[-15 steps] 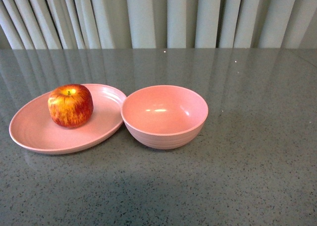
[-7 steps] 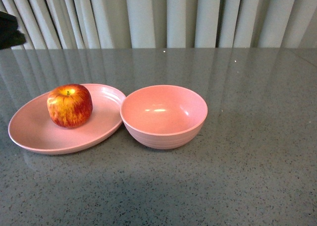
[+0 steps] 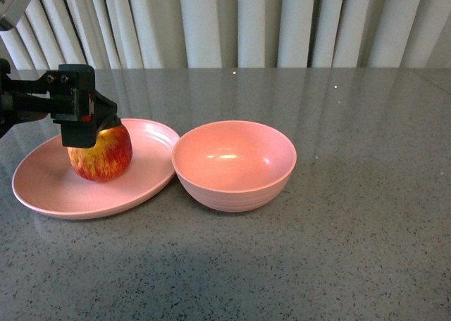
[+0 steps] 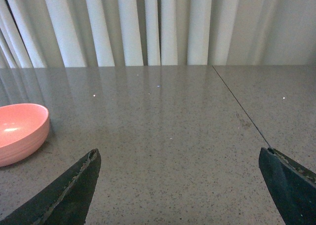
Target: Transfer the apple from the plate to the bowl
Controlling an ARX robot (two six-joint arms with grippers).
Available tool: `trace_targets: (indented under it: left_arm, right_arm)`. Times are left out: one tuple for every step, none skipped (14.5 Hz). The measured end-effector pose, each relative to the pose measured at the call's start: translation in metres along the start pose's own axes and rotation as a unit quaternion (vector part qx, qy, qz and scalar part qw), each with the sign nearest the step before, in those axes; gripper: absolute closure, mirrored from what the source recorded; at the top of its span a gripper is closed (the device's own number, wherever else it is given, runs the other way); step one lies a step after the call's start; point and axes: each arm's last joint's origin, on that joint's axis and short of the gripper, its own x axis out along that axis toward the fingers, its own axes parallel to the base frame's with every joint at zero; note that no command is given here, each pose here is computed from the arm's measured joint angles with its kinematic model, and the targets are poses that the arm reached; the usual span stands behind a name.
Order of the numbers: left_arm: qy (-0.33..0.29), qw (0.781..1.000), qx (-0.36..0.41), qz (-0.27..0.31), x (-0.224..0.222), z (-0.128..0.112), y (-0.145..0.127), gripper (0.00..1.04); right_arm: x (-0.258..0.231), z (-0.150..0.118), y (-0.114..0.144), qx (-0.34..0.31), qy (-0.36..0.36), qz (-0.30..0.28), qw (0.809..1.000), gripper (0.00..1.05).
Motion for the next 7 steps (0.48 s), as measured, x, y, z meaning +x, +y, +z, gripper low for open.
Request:
trace_targets:
  left_arm:
    - [0.004,1.000,-0.003,0.004,0.005,0.001,0.002,0.07]
    - [0.022,1.000,-0.012,0.004,0.015,-0.003,0.003,0.07]
    - [0.038,0.999,-0.025,0.002,0.020,-0.006,0.004,0.07]
    - [0.041,0.999,-0.028,0.001,0.023,-0.006,0.003,0.07]
    - [0.047,0.998,-0.031,0.002,0.026,-0.006,0.004,0.07]
    - [0.057,0.998,-0.034,0.003,0.030,-0.008,0.003,0.07]
    - [0.078,0.996,-0.039,0.003,0.034,-0.013,0.002,0.07]
  right_arm:
    - [0.000,0.000,0.000,0.000,0.000,0.000,1.000,0.07]
    - [0.000,0.000,0.000,0.000,0.000,0.000,1.000,0.07]
    - [0.000,0.000,0.000,0.000,0.000,0.000,1.000,0.07]
    - [0.000,0.000,0.000,0.000,0.000,0.000,1.000,0.07]
    - [0.000,0.000,0.000,0.000,0.000,0.000,1.000,0.07]
    - [0.000,0.000,0.000,0.000,0.000,0.000,1.000,0.07]
    - [0.000,0.000,0.000,0.000,0.000,0.000,1.000,0.07]
